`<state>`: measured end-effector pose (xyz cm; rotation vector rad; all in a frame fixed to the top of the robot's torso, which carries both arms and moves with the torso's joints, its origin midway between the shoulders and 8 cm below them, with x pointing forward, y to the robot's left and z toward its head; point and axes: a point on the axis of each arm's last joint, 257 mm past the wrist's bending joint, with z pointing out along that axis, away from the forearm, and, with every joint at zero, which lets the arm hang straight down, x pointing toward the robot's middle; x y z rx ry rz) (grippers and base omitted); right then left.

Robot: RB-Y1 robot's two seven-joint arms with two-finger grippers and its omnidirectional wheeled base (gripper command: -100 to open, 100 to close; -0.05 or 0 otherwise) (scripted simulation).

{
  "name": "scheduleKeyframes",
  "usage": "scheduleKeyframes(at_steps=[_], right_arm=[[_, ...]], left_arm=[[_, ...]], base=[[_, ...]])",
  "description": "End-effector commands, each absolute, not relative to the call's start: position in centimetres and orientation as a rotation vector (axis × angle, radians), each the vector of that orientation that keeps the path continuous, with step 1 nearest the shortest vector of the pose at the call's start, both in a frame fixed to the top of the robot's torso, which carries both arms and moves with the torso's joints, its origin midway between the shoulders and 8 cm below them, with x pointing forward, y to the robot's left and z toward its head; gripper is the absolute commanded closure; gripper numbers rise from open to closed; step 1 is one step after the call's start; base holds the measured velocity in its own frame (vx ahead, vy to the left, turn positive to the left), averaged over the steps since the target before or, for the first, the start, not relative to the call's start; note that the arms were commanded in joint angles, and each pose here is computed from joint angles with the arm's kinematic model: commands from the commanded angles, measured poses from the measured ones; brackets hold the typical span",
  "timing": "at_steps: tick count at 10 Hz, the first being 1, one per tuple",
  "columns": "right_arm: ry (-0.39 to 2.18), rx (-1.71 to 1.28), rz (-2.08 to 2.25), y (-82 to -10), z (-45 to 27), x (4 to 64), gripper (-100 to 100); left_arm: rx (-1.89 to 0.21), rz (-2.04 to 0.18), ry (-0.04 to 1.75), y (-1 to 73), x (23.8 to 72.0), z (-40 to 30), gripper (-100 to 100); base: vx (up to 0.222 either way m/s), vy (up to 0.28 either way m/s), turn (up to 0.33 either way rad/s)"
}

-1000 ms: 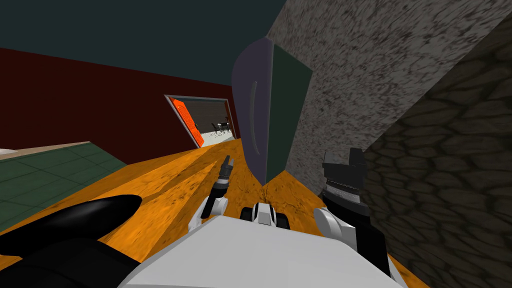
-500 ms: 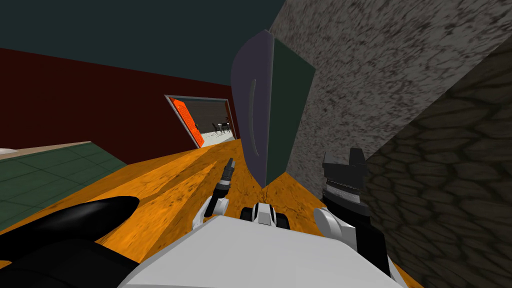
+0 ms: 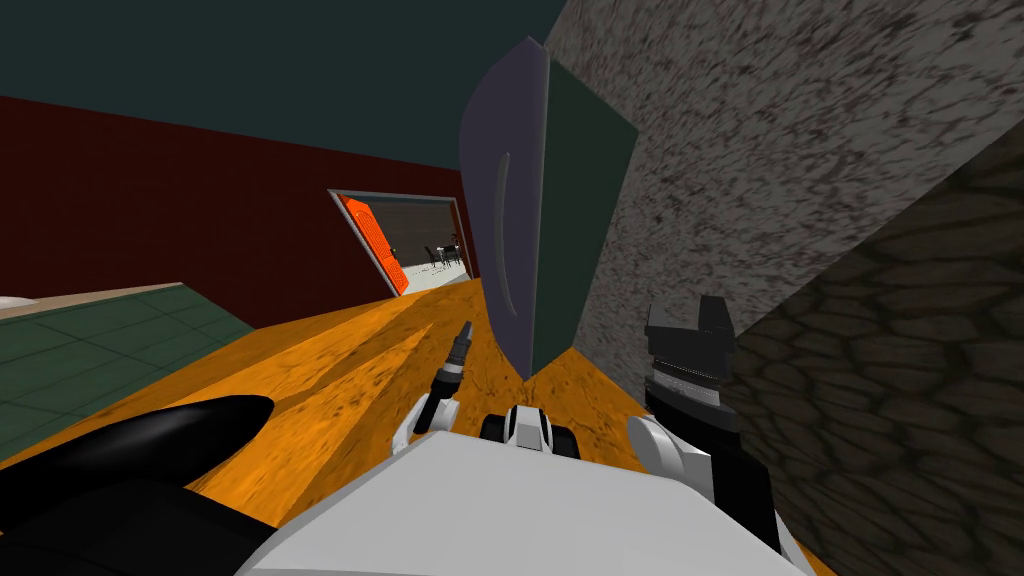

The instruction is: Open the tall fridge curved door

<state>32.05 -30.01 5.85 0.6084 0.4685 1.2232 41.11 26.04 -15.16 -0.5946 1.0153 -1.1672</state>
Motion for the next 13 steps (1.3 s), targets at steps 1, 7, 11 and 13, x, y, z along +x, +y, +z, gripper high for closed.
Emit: scheduleKeyframes(at_steps=[1, 7, 11, 13], right_arm=[[0.468, 0.608, 1.223, -30.0, 5.9, 32.0, 0], [0.468, 0.608, 1.223, -30.0, 5.9, 32.0, 0], [0.468, 0.608, 1.223, -30.0, 5.9, 32.0, 0], [0.468, 0.608, 1.223, -30.0, 5.9, 32.0, 0]], left_arm=[[-0.572, -1.141, 1.050, 25.7, 41.5, -16.9, -100], [-0.546, -1.090, 1.125, 25.1, 41.9, -21.0, -100], [-0.528, -1.066, 1.164, 24.4, 42.0, -23.3, -100], [-0.503, -1.053, 1.183, 23.5, 42.1, -24.6, -100]], base=[[0.081, -0.026, 0.025], [0.087, -0.022, 0.020], [0.073, -0.018, 0.016], [0.088, -0.018, 0.025]])
